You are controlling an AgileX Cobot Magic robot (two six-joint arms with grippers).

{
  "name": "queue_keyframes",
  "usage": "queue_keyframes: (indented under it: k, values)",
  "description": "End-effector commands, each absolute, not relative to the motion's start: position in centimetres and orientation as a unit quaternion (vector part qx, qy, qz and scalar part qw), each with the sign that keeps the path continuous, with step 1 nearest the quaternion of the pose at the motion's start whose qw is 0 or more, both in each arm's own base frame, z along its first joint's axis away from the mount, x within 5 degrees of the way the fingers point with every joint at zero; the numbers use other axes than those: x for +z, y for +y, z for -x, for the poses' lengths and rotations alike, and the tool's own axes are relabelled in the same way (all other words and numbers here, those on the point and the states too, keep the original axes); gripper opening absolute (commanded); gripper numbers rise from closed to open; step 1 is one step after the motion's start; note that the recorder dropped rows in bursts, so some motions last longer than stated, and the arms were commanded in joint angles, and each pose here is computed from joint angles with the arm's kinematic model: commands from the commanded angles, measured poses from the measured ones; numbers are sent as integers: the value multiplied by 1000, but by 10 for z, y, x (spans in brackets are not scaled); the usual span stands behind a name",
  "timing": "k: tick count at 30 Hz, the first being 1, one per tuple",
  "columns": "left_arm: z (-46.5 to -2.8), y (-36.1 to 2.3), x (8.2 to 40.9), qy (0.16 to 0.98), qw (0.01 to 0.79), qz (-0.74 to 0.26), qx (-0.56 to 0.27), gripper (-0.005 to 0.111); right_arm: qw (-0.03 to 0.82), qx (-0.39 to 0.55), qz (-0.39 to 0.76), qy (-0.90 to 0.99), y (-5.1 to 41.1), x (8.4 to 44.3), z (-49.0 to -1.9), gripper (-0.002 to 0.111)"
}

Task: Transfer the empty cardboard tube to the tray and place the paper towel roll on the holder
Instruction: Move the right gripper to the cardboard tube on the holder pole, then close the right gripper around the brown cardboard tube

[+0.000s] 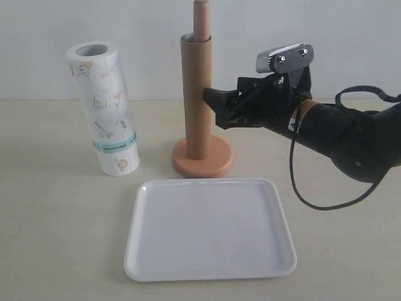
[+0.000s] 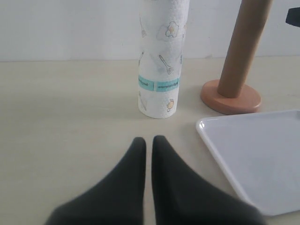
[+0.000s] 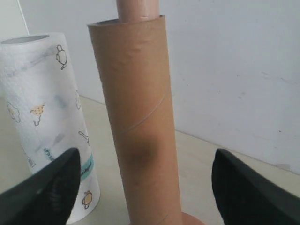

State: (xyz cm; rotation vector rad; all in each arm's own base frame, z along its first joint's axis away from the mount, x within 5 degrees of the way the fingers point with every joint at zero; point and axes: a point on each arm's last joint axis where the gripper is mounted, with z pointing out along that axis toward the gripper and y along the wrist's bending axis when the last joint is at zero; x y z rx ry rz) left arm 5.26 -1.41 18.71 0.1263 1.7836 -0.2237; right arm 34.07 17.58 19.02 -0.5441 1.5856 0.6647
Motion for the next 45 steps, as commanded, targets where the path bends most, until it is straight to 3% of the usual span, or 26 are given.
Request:
queue_keyframes:
  k: [1, 24, 45]
  values:
    - [-53, -14, 186, 777, 620, -54, -99, 4, 628, 296, 254, 674, 191, 191, -347, 73]
    - [-53, -14, 186, 777, 620, -54, -99, 4, 637, 288, 238, 674, 213, 177, -384, 73]
    - [-53, -14, 186, 777, 620, -54, -99, 4, 638, 291, 244, 670, 220, 165, -391, 73]
